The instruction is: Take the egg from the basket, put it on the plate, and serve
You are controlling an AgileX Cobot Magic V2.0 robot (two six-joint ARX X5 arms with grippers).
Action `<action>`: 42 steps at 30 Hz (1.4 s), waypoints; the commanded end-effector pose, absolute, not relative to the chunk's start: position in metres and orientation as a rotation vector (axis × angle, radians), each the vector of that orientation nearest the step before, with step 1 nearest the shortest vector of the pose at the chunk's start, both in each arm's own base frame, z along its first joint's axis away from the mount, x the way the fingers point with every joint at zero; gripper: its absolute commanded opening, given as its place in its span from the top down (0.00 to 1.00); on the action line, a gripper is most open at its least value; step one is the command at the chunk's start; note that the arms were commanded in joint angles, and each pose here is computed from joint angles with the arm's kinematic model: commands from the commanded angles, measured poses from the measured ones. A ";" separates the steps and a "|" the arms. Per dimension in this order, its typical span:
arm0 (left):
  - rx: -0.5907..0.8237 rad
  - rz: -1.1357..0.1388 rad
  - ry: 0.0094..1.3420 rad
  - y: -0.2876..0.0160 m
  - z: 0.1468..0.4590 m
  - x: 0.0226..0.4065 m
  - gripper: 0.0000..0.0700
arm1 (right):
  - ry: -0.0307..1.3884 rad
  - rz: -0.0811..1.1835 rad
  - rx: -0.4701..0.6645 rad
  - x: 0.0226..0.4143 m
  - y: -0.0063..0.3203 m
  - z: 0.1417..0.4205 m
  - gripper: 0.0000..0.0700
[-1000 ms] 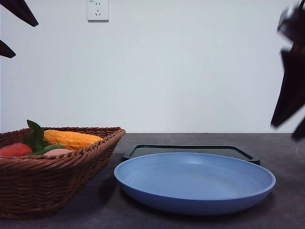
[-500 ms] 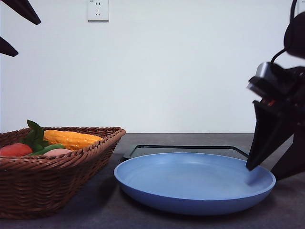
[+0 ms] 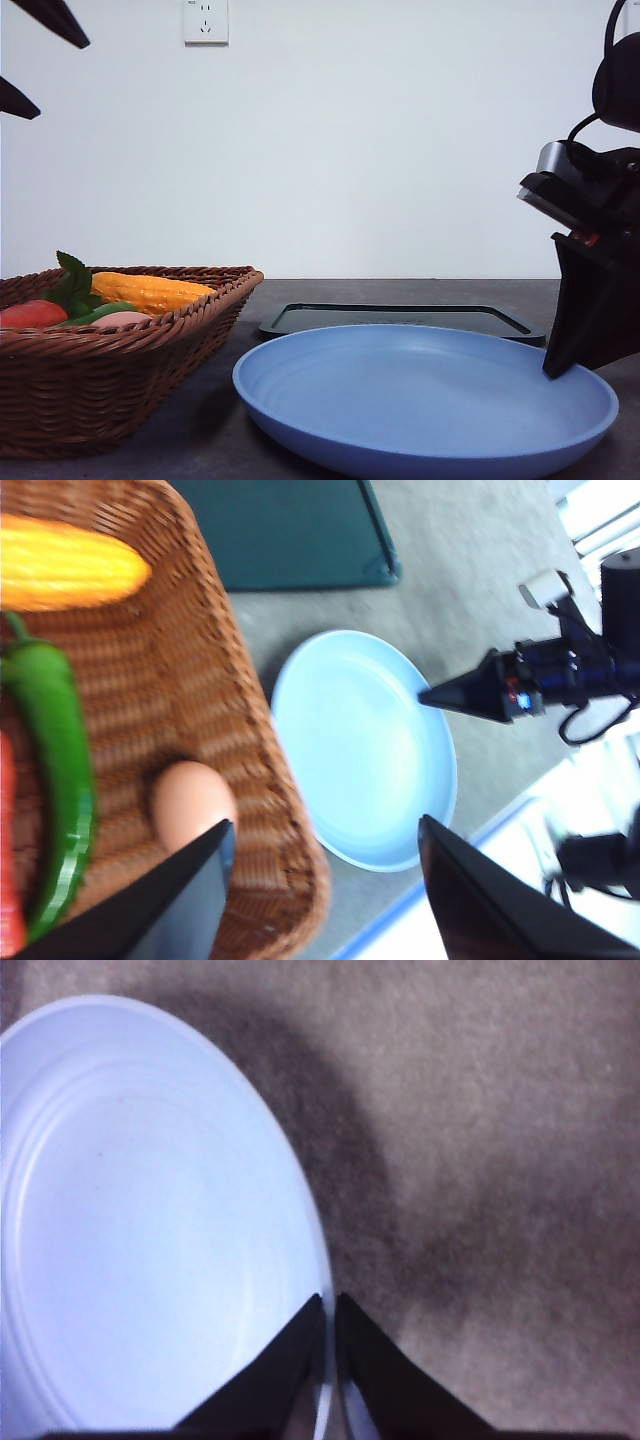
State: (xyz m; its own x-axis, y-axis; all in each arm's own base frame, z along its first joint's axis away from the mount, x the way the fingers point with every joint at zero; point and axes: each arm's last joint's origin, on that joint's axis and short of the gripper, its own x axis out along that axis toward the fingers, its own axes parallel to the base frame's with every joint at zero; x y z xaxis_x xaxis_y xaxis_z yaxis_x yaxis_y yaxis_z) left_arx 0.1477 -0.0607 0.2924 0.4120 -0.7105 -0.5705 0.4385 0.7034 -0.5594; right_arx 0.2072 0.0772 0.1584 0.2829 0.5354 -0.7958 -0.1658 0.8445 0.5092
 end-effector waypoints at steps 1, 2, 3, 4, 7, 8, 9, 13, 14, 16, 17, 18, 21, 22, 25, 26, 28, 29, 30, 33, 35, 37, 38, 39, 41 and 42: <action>-0.332 -0.756 0.867 -0.066 0.297 0.151 0.44 | 1.179 0.492 0.361 0.207 0.078 0.164 1.00; -0.316 -0.752 0.869 -0.069 0.297 0.152 0.44 | 1.170 0.494 0.362 0.206 0.077 0.166 1.00; -0.295 -0.738 0.877 -0.073 0.296 0.153 0.44 | 1.161 0.495 0.362 0.205 0.077 0.169 1.00; -0.274 -0.724 0.888 -0.077 0.296 0.155 0.44 | 1.150 0.495 0.364 0.203 0.075 0.172 1.00; -0.206 -0.712 0.926 -0.090 0.291 0.161 0.43 | 1.116 0.493 0.369 0.198 0.071 0.182 1.00; -0.183 -0.722 0.939 -0.096 0.289 0.162 0.42 | 1.105 0.494 0.369 0.196 0.070 0.185 1.00; -0.160 -0.736 0.953 -0.101 0.287 0.164 0.40 | 1.092 0.496 0.368 0.195 0.069 0.188 1.00; -0.081 -0.748 1.000 -0.121 0.280 0.170 0.25 | 1.054 0.495 0.369 0.189 0.065 0.197 1.00; -0.058 -0.734 1.008 -0.126 0.278 0.171 0.24 | 1.043 0.492 0.368 0.188 0.064 0.199 1.00; -0.010 -0.692 1.016 -0.133 0.276 0.174 0.25 | 1.025 0.479 0.364 0.185 0.062 0.203 1.00; 0.012 -0.669 1.018 -0.136 0.274 0.176 0.25 | 1.017 0.474 0.363 0.184 0.061 0.205 1.00; 0.030 -0.648 1.020 -0.139 0.272 0.177 0.25 | 1.010 0.471 0.363 0.183 0.060 0.206 1.00; 0.076 -0.589 1.037 -0.145 0.266 0.182 0.25 | 0.990 0.465 0.368 0.180 0.057 0.210 1.00; 0.093 -0.568 1.047 -0.147 0.263 0.184 0.25 | 0.983 0.463 0.370 0.180 0.056 0.211 1.00; 0.137 -0.520 1.096 -0.151 0.251 0.189 0.25 | 0.966 0.454 0.376 0.178 0.053 0.214 1.00; 0.144 -0.514 1.113 -0.152 0.247 0.191 0.25 | 0.963 0.451 0.377 0.178 0.052 0.214 1.00; 0.155 -0.507 1.141 -0.156 0.239 0.195 0.25 | 0.961 0.447 0.376 0.178 0.051 0.215 1.00; 0.160 -0.504 1.153 -0.157 0.235 0.197 0.26 | 0.960 0.446 0.375 0.178 0.051 0.215 1.00; 0.164 -0.501 1.165 -0.158 0.232 0.199 0.26 | 0.959 0.445 0.373 0.178 0.050 0.215 1.00; 0.180 -0.491 1.203 -0.162 0.222 0.203 0.28 | 0.959 0.440 0.375 0.178 0.049 0.214 1.00; 0.191 -0.486 1.226 -0.164 0.216 0.205 0.28 | 0.958 0.440 0.373 0.178 0.049 0.214 1.00; 0.203 -0.483 1.244 -0.165 0.211 0.207 0.28 | 0.957 0.442 0.370 0.178 0.049 0.214 1.00; 0.208 -0.481 1.253 -0.166 0.208 0.208 0.28 | 0.956 0.442 0.369 0.178 0.049 0.214 1.00; 0.212 -0.479 1.262 -0.166 0.206 0.209 0.28 | 0.956 0.442 0.369 0.178 0.049 0.214 1.00; 0.221 -0.470 1.274 -0.167 0.202 0.210 0.28 | 0.956 0.442 0.369 0.178 0.049 0.215 1.00; 0.227 -0.462 1.277 -0.167 0.200 0.211 0.28 | 0.956 0.443 0.369 0.178 0.049 0.215 1.00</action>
State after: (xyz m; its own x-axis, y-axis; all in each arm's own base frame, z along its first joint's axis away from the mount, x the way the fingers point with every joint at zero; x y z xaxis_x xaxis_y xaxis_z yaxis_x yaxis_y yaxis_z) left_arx 0.2083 -0.1623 0.2007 0.2110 -0.2088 -0.9549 0.4361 0.8944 -0.0992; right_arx 0.1767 0.0486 0.2122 0.4931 0.5102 -0.7046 -0.1828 0.8527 0.4894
